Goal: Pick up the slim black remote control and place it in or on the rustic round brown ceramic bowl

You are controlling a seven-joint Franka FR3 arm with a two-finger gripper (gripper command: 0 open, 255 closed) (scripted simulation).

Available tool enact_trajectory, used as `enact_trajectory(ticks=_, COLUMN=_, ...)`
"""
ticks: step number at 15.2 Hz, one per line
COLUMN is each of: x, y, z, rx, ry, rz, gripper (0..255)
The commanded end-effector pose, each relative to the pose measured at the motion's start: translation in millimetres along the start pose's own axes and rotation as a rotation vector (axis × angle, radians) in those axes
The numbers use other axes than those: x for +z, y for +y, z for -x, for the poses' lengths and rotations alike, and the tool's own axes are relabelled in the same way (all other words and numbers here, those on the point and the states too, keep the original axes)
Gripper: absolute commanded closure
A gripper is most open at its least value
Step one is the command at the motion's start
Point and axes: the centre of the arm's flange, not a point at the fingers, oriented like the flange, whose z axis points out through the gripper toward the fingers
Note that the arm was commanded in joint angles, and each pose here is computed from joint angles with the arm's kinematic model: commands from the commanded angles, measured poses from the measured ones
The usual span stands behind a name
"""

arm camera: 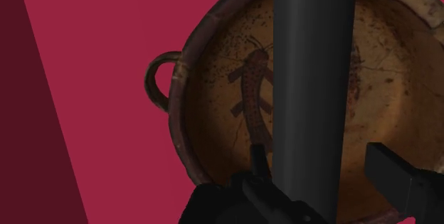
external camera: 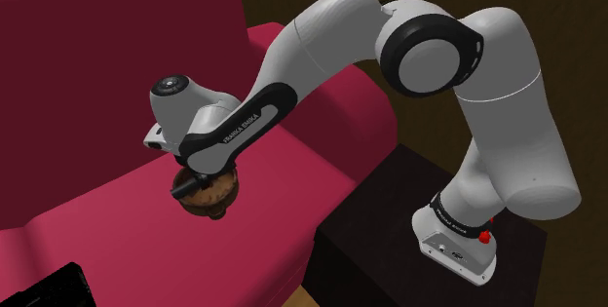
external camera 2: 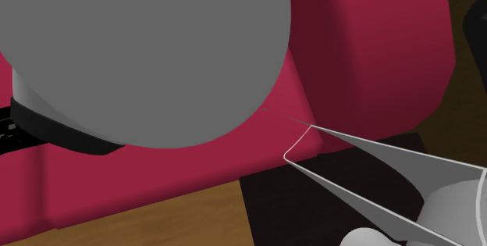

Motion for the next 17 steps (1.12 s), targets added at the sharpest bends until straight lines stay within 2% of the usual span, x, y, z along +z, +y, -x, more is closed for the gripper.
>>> enact_trajectory(ticks=1, x=0, y=0, z=0, rx=0.0, ry=-0.001, rz=-0.001, gripper=0)
enact_trajectory(ticks=5, x=1, y=0, z=0, rx=0.0, ry=-0.001, rz=-0.001, gripper=0)
enact_trajectory(ticks=9, x=-49, y=0, z=0, rx=0.0, ry=-0.001, rz=-0.001, gripper=0)
enact_trajectory(ticks=17, x=-49, y=0, z=0, rx=0.0, ry=-0.001, rz=-0.001, gripper=0)
